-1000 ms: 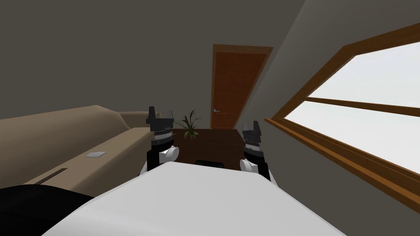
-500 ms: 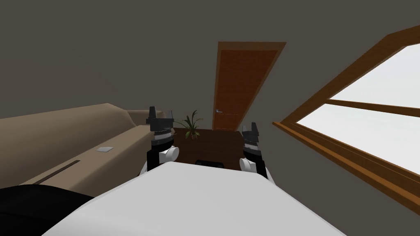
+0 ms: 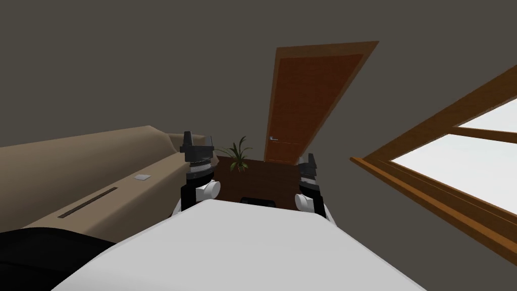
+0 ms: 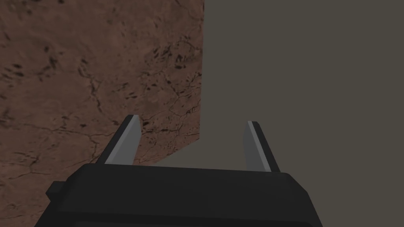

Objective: Pull the door open

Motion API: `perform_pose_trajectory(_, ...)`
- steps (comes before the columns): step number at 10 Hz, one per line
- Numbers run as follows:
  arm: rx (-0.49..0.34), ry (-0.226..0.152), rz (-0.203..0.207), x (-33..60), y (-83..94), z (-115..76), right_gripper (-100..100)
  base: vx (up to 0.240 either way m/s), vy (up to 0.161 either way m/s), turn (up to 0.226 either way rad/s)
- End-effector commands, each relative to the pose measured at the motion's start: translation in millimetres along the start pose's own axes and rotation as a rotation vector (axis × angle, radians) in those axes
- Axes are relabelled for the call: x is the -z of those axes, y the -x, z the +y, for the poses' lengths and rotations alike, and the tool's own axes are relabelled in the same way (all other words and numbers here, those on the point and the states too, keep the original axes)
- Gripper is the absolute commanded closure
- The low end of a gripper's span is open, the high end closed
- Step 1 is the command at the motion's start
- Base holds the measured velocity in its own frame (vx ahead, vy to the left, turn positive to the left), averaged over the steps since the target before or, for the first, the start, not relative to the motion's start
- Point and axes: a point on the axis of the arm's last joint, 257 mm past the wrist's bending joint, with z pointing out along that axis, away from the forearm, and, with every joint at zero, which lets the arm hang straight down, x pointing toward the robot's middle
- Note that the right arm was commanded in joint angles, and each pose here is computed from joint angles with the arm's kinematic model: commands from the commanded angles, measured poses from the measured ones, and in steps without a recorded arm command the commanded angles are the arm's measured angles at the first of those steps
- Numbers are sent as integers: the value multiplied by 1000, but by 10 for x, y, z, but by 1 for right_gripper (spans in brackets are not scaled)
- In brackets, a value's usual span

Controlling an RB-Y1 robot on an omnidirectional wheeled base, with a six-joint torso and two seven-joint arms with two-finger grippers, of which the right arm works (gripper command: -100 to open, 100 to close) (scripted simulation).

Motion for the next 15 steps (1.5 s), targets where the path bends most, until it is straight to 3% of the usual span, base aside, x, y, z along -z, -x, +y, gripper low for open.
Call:
perform_pose_trajectory(1, 10, -15, -13, -10, 64, -137, -100, 88, -41, 208)
perform_pose_trajectory(5, 34, -53, -53, 6, 273, -475, -100, 97, -47, 180)
perform_pose_trajectory(15, 71, -131, -135, 101, 658, -1047, -100, 55, -34, 122)
